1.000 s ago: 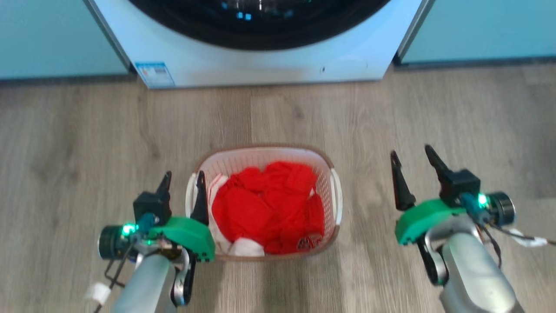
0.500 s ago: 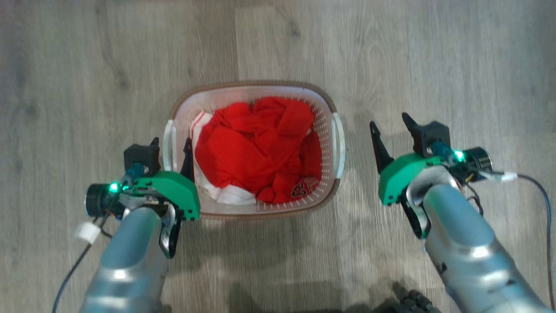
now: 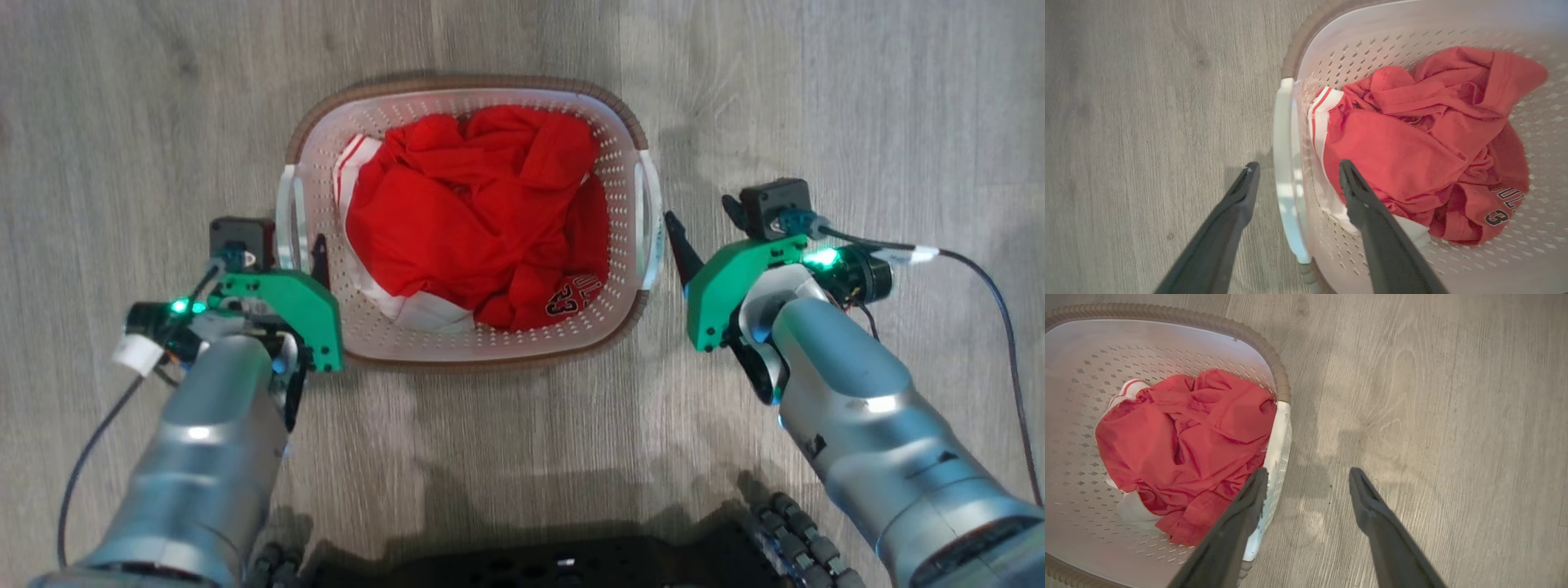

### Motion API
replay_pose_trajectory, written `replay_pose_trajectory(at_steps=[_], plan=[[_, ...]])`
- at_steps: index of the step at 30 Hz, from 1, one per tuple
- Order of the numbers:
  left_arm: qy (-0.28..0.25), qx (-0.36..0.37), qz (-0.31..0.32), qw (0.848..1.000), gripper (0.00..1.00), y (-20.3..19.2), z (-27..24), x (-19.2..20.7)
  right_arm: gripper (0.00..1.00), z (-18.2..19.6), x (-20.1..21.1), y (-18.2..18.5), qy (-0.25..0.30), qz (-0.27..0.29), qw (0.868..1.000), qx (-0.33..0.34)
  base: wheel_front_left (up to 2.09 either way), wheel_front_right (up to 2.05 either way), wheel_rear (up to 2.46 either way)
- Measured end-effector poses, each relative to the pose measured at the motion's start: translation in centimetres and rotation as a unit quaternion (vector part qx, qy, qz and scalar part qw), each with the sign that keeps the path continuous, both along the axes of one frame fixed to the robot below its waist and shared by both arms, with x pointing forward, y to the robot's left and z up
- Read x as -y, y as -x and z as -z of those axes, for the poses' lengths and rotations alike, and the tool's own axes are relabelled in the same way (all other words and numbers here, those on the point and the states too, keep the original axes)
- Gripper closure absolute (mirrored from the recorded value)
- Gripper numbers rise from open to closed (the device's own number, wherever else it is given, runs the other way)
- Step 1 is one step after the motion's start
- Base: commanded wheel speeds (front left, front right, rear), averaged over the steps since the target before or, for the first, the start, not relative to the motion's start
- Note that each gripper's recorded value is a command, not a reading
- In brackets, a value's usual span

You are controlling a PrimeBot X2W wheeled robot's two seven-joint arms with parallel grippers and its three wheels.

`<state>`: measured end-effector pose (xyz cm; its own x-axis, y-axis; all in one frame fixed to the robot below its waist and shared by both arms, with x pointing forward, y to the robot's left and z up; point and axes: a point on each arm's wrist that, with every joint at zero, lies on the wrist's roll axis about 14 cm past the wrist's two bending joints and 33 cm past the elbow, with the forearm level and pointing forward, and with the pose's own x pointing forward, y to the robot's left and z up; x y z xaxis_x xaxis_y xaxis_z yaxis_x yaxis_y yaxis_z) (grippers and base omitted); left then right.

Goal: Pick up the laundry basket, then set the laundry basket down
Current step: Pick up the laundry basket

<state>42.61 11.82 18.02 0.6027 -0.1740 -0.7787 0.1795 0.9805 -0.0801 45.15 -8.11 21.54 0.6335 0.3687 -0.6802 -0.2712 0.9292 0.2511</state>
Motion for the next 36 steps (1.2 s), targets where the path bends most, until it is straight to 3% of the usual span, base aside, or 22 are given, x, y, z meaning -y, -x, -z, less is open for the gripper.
replay_pose_trajectory(at_steps=[23, 36], plan=[[-0.014, -0.098, 0.057, 0.993, 0.0, -0.8, 5.5, -0.2, 0.0, 5.2, -3.1, -0.6, -0.047, -0.012, 0.991, -0.123, 0.0, 0.0, 0.0], [-0.02, -0.138, 0.087, 0.986, 0.0, 0.1, 7.2, 0.1, 0.0, 7.1, -2.6, -0.5, -0.031, -0.016, 0.986, -0.164, 0.0, 0.0, 0.0]])
